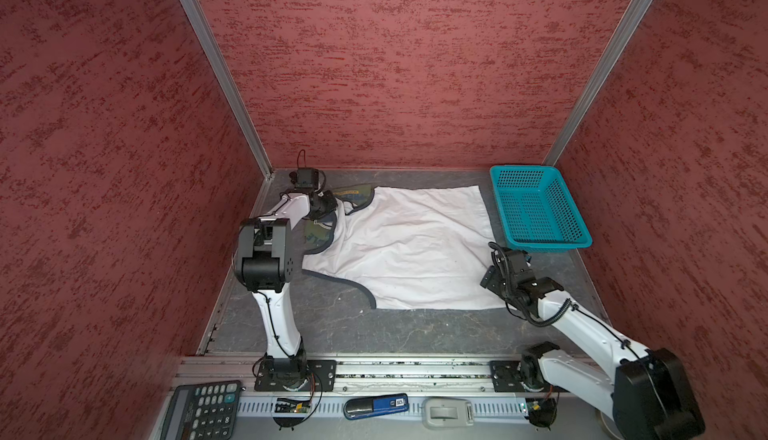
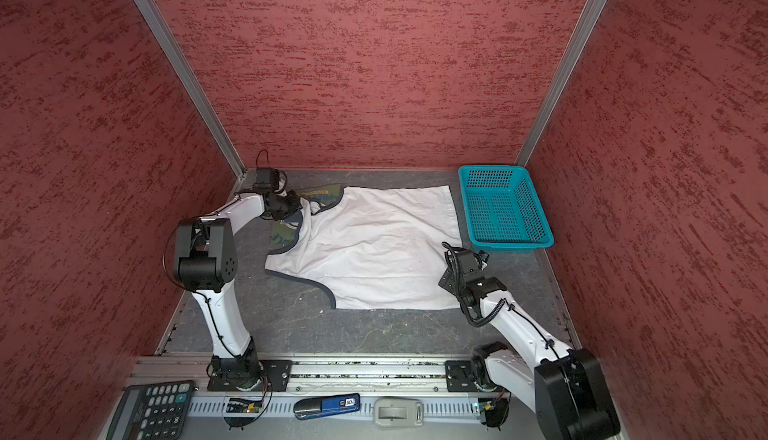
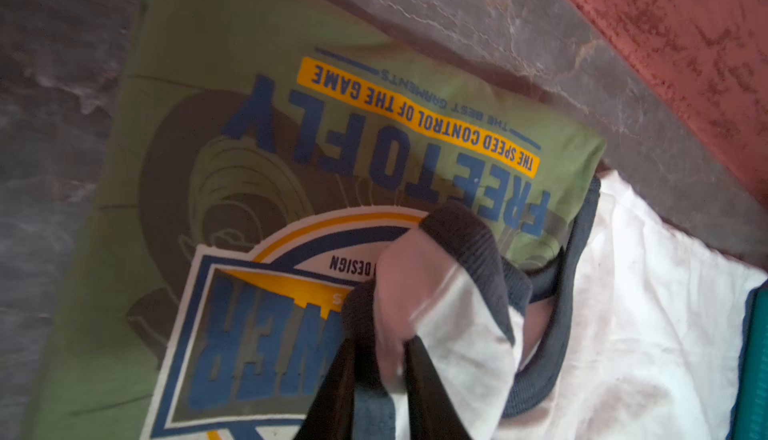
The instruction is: Fold and stack the tank tops
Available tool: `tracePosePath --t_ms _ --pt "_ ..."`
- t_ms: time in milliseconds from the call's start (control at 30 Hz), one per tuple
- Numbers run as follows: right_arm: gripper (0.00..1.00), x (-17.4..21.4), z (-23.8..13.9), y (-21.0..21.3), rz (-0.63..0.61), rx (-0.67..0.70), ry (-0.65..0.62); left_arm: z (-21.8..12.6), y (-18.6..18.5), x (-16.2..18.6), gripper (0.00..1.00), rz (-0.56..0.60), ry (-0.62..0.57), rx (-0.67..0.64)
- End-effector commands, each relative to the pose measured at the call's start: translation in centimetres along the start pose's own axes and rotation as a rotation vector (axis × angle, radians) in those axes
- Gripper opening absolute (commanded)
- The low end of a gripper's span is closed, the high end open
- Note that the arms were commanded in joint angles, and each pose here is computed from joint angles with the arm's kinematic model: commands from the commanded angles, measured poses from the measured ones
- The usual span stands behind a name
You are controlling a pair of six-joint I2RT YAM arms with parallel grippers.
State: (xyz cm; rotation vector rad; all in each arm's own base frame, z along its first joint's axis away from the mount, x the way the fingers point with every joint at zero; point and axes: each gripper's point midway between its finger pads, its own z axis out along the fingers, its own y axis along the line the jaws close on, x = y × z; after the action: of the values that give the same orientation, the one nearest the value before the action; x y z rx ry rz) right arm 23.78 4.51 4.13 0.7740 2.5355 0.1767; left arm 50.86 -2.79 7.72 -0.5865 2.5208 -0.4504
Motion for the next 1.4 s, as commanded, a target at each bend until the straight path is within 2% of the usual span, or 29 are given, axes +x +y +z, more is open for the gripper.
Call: tracePosePath --t_ms 0,167,367,467,567,633,733,867,967,1067,1167,1367 --pt "0.88 0.1 0.5 0.2 -0.006 -0.007 0.002 -1.1 0.1 -1.9 0.09 -0.002 -0.071 -0.006" --pt "0.88 0.2 1.3 -1.1 -0.008 0.066 0.003 -2.9 2.4 -3.7 0.02 -0.075 -0.140 -0.022" --pt "0.88 0.2 1.4 -1.7 0.017 0.103 -0.003 -2.6 5.3 -3.7 0.01 -0.133 -0.113 -0.088" --pt "0.88 -0.4 1.0 -1.1 0.013 0.081 -0.021 -1.9 5.6 -3.3 0.16 -0.146 -0.080 -0.084" --pt "0.88 -1.7 0.1 -0.3 0.002 0.067 -0.060 -1.6 6.4 -2.8 0.19 -0.160 -0.043 -0.144" --pt "0.88 -3.1 -0.9 0.5 -0.008 0.054 -0.099 -2.2 7.0 -2.8 0.22 -0.179 -0.056 -0.189" --pt "0.88 -5.6 -2.4 2.2 -0.034 0.025 -0.166 -4.1 7.0 -3.6 0.33 -0.173 -0.106 -0.232" --pt "0.88 -9.6 -4.6 6.4 -0.100 -0.069 -0.249 -7.0 3.6 -5.1 0.44 -0.055 -0.187 -0.223" --pt "0.88 -12.6 -5.6 9.8 -0.146 -0.125 -0.291 -7.5 -1.8 -5.2 0.49 0.062 -0.193 -0.100" --pt "0.87 -15.6 -5.2 12.7 -0.181 -0.158 -0.311 -6.6 -6.8 -4.2 0.49 0.160 -0.163 -0.003" --pt "0.86 -18.3 -3.1 14.9 -0.191 -0.187 -0.275 -5.1 -11.6 -2.9 0.50 0.262 -0.135 0.071" --pt "0.83 -22.2 1.5 18.6 -0.239 -0.204 -0.250 -0.7 -17.8 -1.0 0.51 0.401 -0.092 0.126"
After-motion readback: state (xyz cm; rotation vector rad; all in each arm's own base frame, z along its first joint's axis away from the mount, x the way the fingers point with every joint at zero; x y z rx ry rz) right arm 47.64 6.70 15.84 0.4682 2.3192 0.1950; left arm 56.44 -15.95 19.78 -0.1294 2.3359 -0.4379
